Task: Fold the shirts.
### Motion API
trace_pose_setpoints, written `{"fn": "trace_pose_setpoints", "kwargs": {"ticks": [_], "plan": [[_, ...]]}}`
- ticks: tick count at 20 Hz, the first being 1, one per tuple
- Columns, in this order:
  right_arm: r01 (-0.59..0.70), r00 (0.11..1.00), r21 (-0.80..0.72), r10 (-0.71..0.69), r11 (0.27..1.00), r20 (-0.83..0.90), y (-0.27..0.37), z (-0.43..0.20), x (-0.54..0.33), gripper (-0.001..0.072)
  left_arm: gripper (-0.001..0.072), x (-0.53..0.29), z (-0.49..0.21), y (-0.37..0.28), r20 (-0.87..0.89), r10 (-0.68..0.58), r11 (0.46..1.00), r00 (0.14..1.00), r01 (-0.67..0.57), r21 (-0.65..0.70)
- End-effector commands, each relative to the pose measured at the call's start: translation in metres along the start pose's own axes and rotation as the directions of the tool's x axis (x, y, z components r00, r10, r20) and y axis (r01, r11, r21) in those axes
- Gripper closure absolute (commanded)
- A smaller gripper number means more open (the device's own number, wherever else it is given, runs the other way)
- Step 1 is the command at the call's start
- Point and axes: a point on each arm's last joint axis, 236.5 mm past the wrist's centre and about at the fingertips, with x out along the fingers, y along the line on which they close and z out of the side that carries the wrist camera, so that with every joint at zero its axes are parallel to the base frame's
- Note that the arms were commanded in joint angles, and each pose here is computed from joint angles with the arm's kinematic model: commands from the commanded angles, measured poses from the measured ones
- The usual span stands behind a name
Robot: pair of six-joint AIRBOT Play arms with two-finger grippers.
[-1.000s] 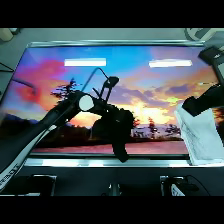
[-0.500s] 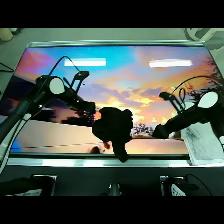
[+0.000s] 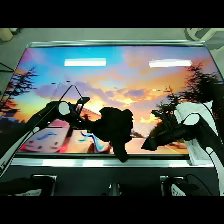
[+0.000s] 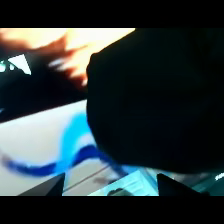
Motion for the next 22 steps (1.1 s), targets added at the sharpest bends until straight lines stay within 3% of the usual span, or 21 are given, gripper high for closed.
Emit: {"fn": "trace_pose_setpoints", "kwargs": {"ticks": [1,3,4,5,6,7,12,14,20,22], "plan": [[-0.026,0.999,0.034,0.025,0.999,0.023,-0.001,-0.004,0.013,0.0096,0.0043,0.023,0.012,-0.009,0.066,-0.016,1.0,0.998,0.016,-0.001],[-0.033,0.999,0.042,0.032,0.999,0.014,0.0,-0.009,0.017,0.0088,0.0051,0.031,0.014,-0.016,0.077,-0.023,1.0,0.997,0.022,0.01],[-0.035,0.999,0.04,0.035,0.999,0.012,0.0,-0.01,0.019,0.0081,0.012,0.036,0.014,-0.018,0.076,-0.023,1.0,0.997,0.022,0.014],[-0.043,0.999,0.034,0.043,0.998,0.014,0.001,-0.011,0.02,0.0078,0.0306,0.039,0.014,-0.019,0.075,-0.022,1.0,0.997,0.02,0.016],[-0.06,0.998,0.034,0.06,0.998,0.024,0.004,-0.01,0.022,0.0077,0.0587,0.04,0.014,-0.018,0.073,-0.021,1.0,0.997,0.02,0.015],[-0.087,0.995,0.03,0.085,0.996,0.043,0.009,-0.008,0.025,0.0075,0.0682,0.039,0.015,-0.018,0.077,-0.021,1.0,0.997,0.02,0.014],[-0.011,1.0,-0.119,0.011,0.993,-0.003,0.037,-0.001,0.072,-0.0003,0.0682,0.024,0.021,-0.021,0.114,-0.027,0.999,0.993,0.023,0.041],[0.023,0.999,-0.071,-0.02,0.997,0.036,0.04,0.012,0.086,-0.0003,0.0682,0.017,0.021,-0.024,0.125,-0.033,0.998,0.992,0.027,0.05],[-0.066,0.998,-0.001,0.066,0.998,-0.003,0.058,0.01,0.121,0.0005,0.0682,0.005,0.024,-0.029,0.154,-0.042,0.998,0.987,0.033,0.062],[-0.069,0.997,-0.013,0.069,0.998,-0.025,0.064,0.005,0.13,0.0063,0.0682,0.002,0.025,-0.03,0.16,-0.045,0.997,0.986,0.035,0.064]]}}
